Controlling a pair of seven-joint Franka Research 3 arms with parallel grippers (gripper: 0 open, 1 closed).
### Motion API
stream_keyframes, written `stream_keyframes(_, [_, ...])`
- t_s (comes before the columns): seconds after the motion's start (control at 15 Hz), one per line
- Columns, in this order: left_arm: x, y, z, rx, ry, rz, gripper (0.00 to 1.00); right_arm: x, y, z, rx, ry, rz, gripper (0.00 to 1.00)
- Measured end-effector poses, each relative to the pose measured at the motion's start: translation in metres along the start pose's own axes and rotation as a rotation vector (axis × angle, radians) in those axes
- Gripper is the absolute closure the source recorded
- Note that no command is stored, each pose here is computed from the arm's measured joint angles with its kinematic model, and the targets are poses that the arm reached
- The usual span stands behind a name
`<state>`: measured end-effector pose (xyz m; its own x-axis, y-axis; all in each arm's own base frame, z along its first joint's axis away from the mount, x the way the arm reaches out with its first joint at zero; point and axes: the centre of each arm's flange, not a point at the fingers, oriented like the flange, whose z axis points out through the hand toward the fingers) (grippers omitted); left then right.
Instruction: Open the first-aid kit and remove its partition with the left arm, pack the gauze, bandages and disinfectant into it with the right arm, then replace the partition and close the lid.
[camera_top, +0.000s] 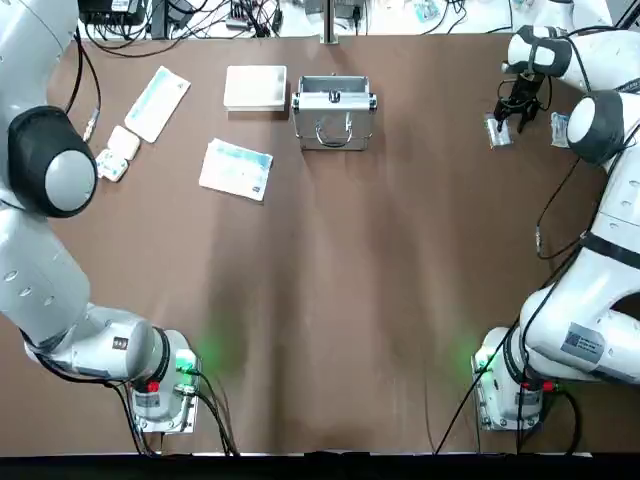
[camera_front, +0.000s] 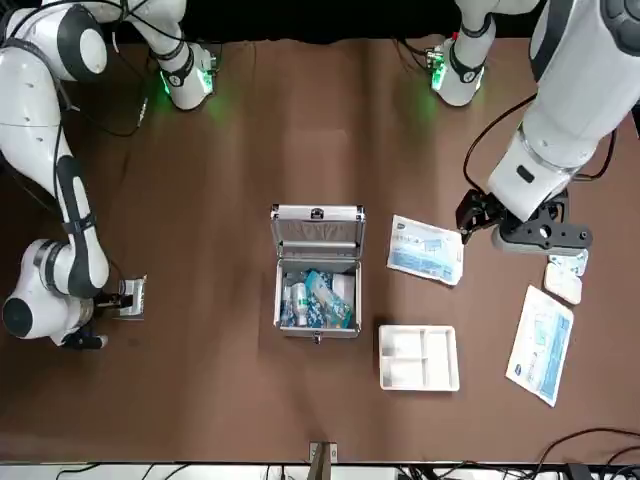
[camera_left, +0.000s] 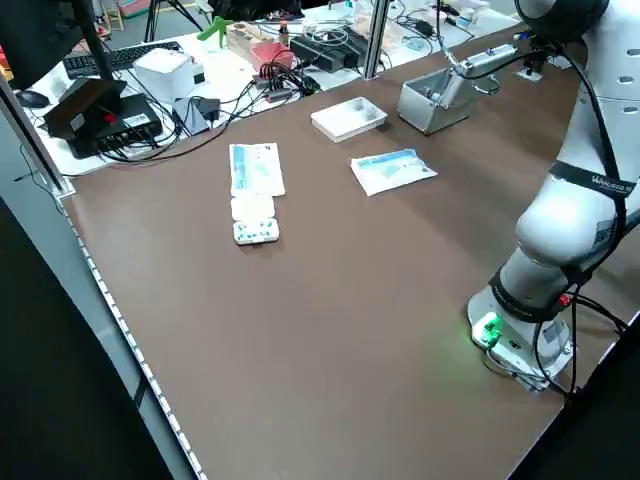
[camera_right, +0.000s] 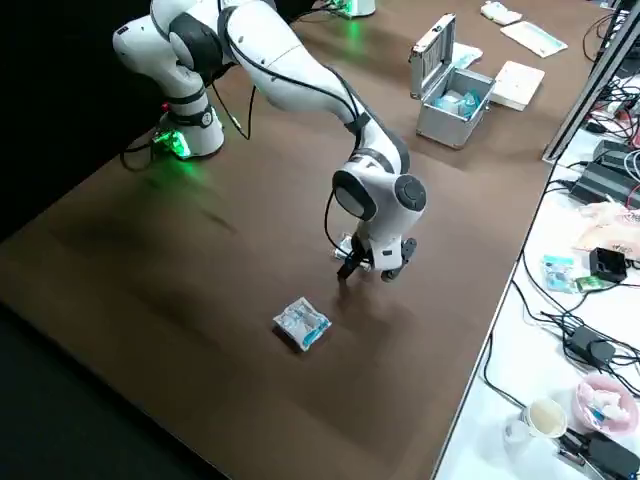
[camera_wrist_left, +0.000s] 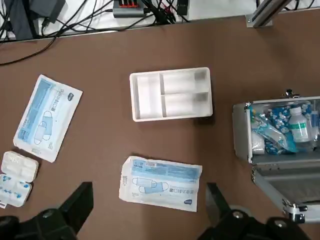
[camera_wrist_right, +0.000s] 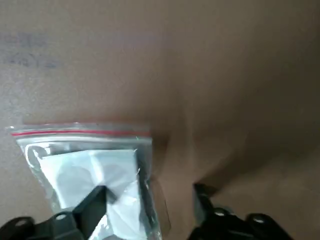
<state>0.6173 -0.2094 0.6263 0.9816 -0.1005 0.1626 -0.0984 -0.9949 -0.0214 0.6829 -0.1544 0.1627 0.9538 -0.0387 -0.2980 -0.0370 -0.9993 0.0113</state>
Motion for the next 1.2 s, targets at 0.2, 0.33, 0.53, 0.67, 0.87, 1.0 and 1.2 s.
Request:
stream_keyframes(0.2, [0.003, -0.017, 0.0, -0.024, -0.009, 0.034, 0.01, 0.0, -0.003, -0.003, -0.006, -0.001, -0.007, 0.3])
stream_keyframes(0.33, [0.003, -0.02, 0.0, -0.027, -0.01, 0.043, 0.01, -0.001, -0.001, -0.006, -0.011, -0.001, -0.006, 0.47])
stream_keyframes(0.53, [0.002, -0.018, 0.002, -0.027, -0.02, 0.039, 0.0, -0.003, -0.004, -0.007, -0.01, -0.017, -0.009, 0.83])
stream_keyframes(0.67, [0.0, -0.02, 0.008, -0.02, -0.041, 0.031, 0.0, -0.003, -0.01, -0.007, -0.011, -0.025, -0.017, 0.87])
stream_keyframes(0.87, [0.004, -0.051, 0.018, -0.008, -0.062, -0.023, 0.0, -0.003, -0.015, -0.007, -0.013, -0.028, -0.024, 0.9])
stream_keyframes(1.0, [0.004, -0.082, 0.022, 0.002, -0.072, -0.066, 0.0, -0.003, -0.022, -0.008, -0.008, -0.035, -0.032, 0.9])
stream_keyframes(1.2, [0.0, -0.119, 0.019, -0.019, -0.078, -0.113, 0.0, -0.003, -0.062, -0.016, 0.031, -0.067, -0.034, 0.9])
